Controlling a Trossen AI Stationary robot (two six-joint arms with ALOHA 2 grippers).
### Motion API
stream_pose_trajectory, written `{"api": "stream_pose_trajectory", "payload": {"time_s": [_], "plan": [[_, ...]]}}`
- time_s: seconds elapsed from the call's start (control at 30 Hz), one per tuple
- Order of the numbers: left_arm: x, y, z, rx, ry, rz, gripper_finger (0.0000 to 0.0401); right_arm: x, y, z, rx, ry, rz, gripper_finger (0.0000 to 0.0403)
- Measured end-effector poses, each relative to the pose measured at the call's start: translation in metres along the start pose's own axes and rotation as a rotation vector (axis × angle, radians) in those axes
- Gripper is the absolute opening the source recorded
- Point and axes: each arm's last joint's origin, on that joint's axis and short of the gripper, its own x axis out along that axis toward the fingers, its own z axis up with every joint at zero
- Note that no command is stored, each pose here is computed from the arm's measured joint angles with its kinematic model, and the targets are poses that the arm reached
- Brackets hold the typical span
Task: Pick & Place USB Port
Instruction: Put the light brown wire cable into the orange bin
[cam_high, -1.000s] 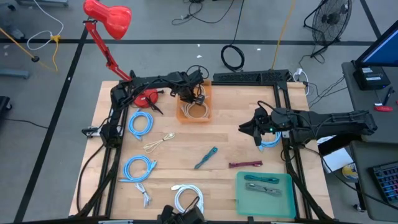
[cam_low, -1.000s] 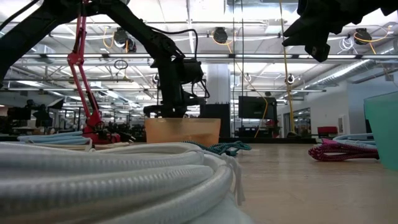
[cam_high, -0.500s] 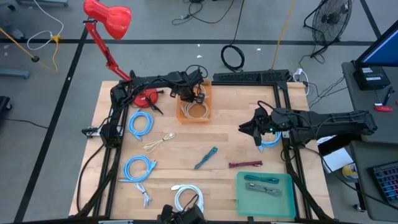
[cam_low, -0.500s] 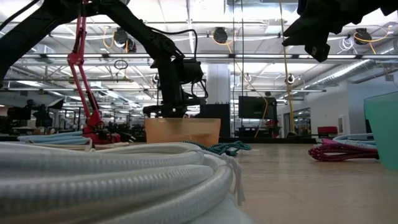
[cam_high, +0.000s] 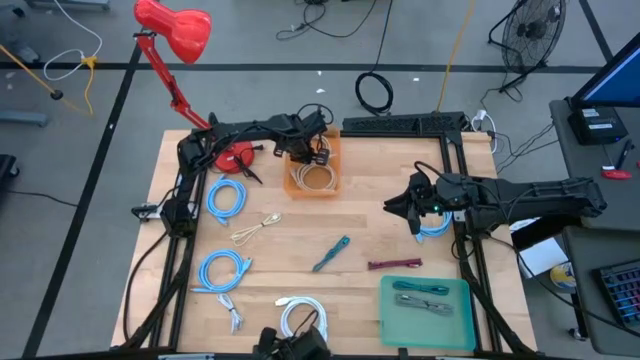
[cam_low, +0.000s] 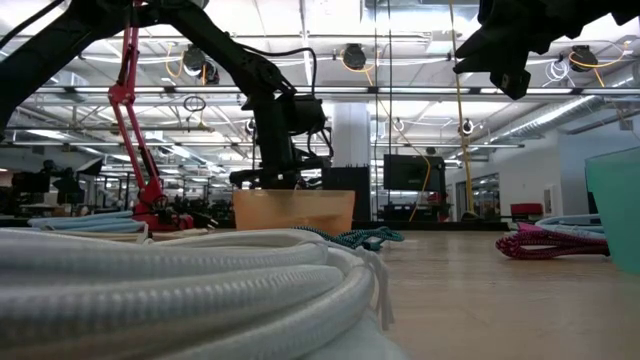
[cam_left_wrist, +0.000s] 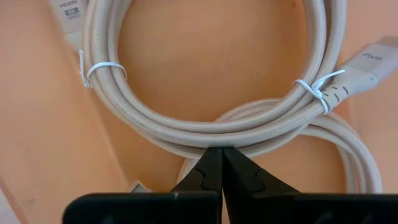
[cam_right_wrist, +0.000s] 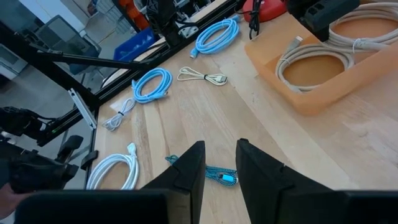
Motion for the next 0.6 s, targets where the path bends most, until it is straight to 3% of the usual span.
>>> {"api": "stream_pose_trajectory", "payload": {"time_s": [0.6], "plan": [[0.001, 0.01, 0.012, -0.055, -0.012, -0.03, 0.0, 0.0, 0.0, 0.0, 0.0, -0.001, -0.002, 0.0084]]}}
